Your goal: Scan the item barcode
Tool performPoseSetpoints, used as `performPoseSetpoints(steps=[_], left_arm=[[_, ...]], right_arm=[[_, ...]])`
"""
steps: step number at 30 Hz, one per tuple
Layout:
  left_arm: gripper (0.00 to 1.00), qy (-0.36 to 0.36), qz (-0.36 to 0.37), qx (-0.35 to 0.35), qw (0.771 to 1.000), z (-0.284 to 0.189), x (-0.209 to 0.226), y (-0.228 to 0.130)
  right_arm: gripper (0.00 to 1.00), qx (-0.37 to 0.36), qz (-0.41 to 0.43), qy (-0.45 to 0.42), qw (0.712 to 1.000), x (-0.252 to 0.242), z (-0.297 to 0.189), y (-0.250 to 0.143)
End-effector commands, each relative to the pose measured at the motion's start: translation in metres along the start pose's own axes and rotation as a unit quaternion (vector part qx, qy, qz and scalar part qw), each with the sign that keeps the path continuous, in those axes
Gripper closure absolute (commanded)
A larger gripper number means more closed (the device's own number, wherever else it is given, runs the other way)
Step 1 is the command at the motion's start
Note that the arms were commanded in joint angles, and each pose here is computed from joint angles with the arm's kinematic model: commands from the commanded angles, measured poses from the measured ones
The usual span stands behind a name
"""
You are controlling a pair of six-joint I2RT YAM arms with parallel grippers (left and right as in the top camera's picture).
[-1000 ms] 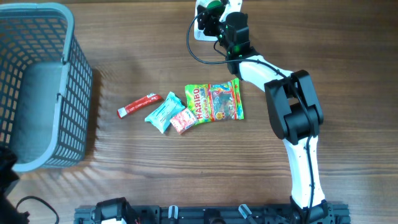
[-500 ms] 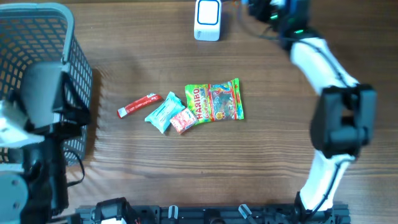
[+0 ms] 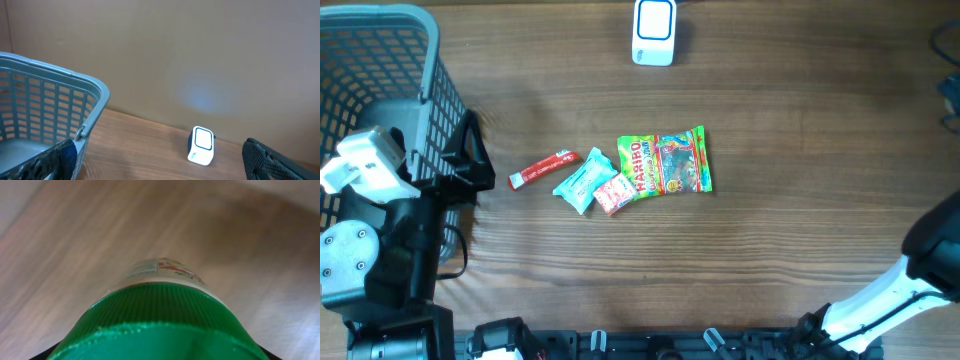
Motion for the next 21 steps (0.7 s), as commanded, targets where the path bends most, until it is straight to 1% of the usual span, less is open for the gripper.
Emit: performPoseSetpoints(steps=[1,4,7,10,11,13,14,16,18,20,21], left_arm=[[0.0,-0.001,0.003,0.017,1.0,-0.002,0.001,-0.006],[0.0,0.006,0.001,0.027,1.0,0.001,0.003,-0.009],[0.0,0.006,0.001,0.027,1.0,0.003,0.003,-0.008],[0.0,0.009,0.001,0.032,0.999,0.005,0.004,-0.01],[0.0,0.01,-0.001,0.039,0.999,0.007,0.004,-0.012],[0.0,0.012,-0.002,0.05,0.999,0.011,0.006,-0.014],[0.0,0.012,-0.003,0.052,0.999,0.014,0.006,-0.015],[0.0,0.006,-0.001,0.045,0.999,0.016,0.005,-0.012],[0.0,-0.02,0.007,0.027,0.999,0.016,0.0,-0.006],[0.0,-0.067,0.035,0.007,0.997,0.015,-0.008,0.001],[0.0,-0.072,0.036,0.003,0.997,0.015,-0.009,0.002]], right_arm=[[0.26,0.007,-0.018,-0.048,0.999,-0.039,0.023,0.008],[0.26,0.033,-0.006,-0.076,0.997,-0.069,0.051,0.002],[0.25,0.047,0.004,-0.091,0.995,-0.086,0.07,-0.003],[0.2,0.06,0.008,-0.109,0.992,-0.098,0.089,-0.012],[0.18,0.066,0.008,-0.112,0.991,-0.1,0.094,-0.016],[0.01,0.069,0.001,-0.112,0.991,-0.101,0.098,-0.017],[0.01,0.064,-0.006,-0.11,0.992,-0.1,0.095,-0.014],[0.0,0.044,-0.007,-0.1,0.994,-0.094,0.079,0.001],[0.0,0.012,0.009,-0.069,0.998,-0.084,0.051,0.023],[0.0,-0.039,0.058,-0.038,0.997,-0.074,-0.003,0.05],[0.0,-0.062,0.083,-0.025,0.994,-0.071,-0.03,0.059]])
Point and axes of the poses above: each gripper's point midway between its finger pads, its own z axis out along the fingers, its own x axis along the line the jaws close on, y = z × x, the point moved 9 cm from there along -z, back along the fingers, and after that the axes turned 6 degrees about z, right-handed, at the moved point
